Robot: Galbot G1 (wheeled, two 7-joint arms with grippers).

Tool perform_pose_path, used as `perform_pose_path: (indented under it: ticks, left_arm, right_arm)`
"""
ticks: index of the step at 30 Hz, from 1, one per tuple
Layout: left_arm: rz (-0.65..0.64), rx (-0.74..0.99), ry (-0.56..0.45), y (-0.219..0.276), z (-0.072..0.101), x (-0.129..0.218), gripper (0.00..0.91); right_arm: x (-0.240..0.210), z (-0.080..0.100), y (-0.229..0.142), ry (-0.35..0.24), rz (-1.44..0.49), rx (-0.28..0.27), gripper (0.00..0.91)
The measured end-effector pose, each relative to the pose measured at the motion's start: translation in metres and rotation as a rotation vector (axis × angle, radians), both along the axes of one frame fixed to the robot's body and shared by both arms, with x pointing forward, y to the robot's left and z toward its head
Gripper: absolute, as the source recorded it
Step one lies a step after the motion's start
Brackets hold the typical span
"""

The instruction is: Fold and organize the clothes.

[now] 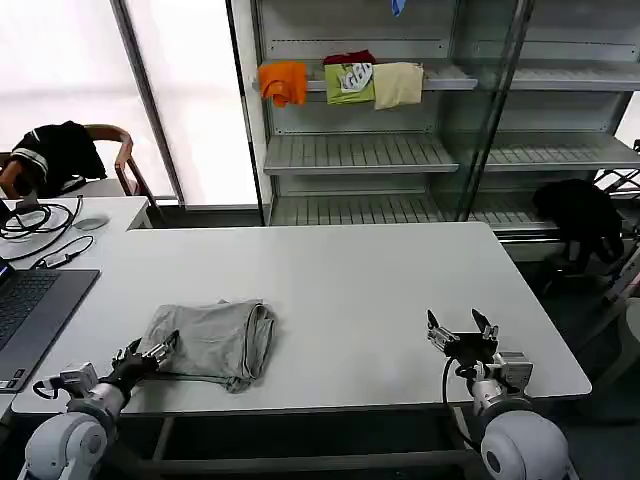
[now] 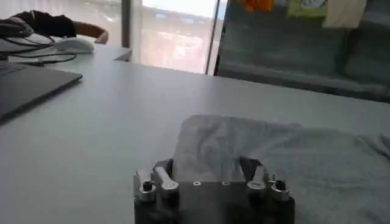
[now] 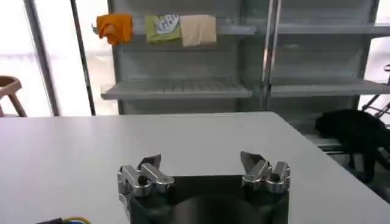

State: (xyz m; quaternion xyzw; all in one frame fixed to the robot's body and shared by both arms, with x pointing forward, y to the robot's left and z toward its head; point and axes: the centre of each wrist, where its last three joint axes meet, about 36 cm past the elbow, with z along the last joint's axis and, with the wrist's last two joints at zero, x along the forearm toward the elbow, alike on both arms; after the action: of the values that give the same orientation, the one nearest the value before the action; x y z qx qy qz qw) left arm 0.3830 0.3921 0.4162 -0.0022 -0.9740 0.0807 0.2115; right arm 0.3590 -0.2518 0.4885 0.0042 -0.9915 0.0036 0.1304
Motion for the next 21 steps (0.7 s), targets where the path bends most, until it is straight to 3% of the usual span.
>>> perform_pose_path:
  ticks: [21]
  left_arm:
    - [0.014, 0.023, -0.011, 0.013, -0.011, 0.000, 0.010]
  right_arm:
    - [0.002, 0.004, -0.003, -0.012, -0.001, -0.001, 0.907]
